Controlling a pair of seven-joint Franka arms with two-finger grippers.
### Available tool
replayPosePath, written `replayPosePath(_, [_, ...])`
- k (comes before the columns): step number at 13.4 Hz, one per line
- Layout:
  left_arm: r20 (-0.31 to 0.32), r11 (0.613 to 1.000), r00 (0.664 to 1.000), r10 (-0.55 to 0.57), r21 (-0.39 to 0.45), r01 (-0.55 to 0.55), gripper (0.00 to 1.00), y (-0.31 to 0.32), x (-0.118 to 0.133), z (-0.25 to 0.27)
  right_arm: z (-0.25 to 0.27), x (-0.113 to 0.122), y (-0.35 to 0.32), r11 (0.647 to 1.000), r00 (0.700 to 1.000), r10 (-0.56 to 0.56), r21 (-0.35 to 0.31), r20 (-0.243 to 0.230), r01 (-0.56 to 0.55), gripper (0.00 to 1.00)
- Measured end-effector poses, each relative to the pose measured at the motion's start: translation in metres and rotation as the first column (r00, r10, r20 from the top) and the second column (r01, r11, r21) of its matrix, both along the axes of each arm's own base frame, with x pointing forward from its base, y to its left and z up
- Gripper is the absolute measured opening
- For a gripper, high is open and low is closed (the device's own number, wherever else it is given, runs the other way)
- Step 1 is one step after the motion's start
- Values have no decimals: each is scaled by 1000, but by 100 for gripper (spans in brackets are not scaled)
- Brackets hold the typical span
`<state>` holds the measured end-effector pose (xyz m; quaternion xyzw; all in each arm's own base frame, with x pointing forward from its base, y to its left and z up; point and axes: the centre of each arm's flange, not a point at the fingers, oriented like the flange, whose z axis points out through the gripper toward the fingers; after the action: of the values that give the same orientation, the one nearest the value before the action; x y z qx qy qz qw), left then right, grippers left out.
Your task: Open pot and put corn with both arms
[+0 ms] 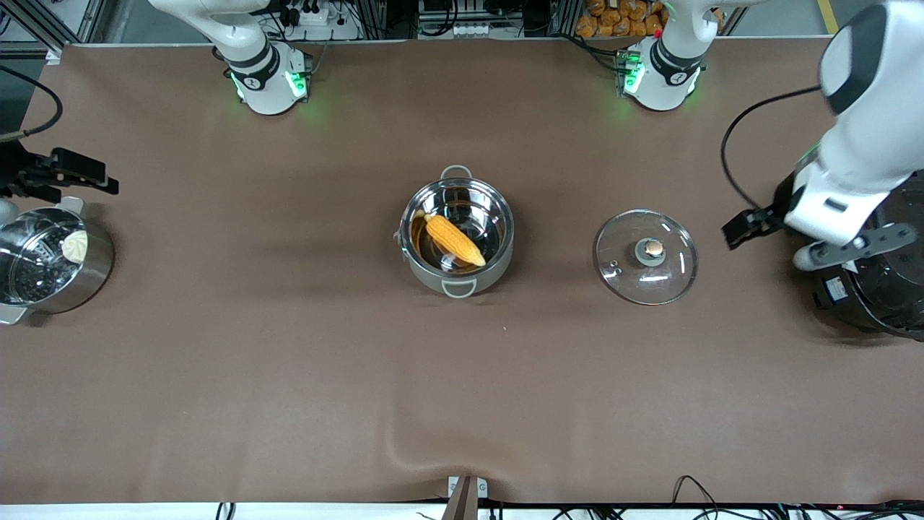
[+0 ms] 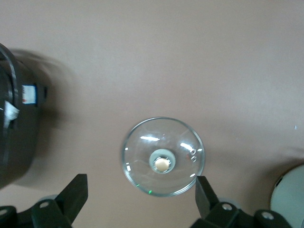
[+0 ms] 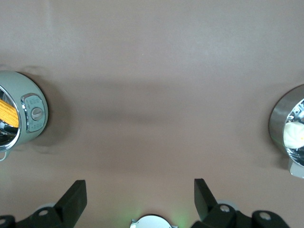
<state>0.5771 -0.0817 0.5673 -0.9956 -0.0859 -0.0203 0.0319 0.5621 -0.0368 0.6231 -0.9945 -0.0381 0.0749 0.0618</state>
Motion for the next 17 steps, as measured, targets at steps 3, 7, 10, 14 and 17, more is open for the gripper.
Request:
replayPosePath(3, [-3,999,999,-52,12,52,100,16,-17,28,23,-14,13,998,1000,1,-55,28,0,100])
replayPosePath(7, [14,998,998,-61,18,61,100,23,-28,47,32,-21,28,997,999,-2,-75,33,5,100])
replayPosePath(10, [37,998,997,-64,9,64,100,20,-28,58,25,-23,21,997,1000,-14,-74,5,14,100])
replayPosePath(14, [55,997,996,-65,-25,67,100,16,-28,74,23,-23,21,997,1000,-15,-74,-1,15,100])
replayPosePath(17, [43,994,993,-107,-24,108,100,13,-27,74,22,-23,19,997,1000,-18,-75,-1,18,100])
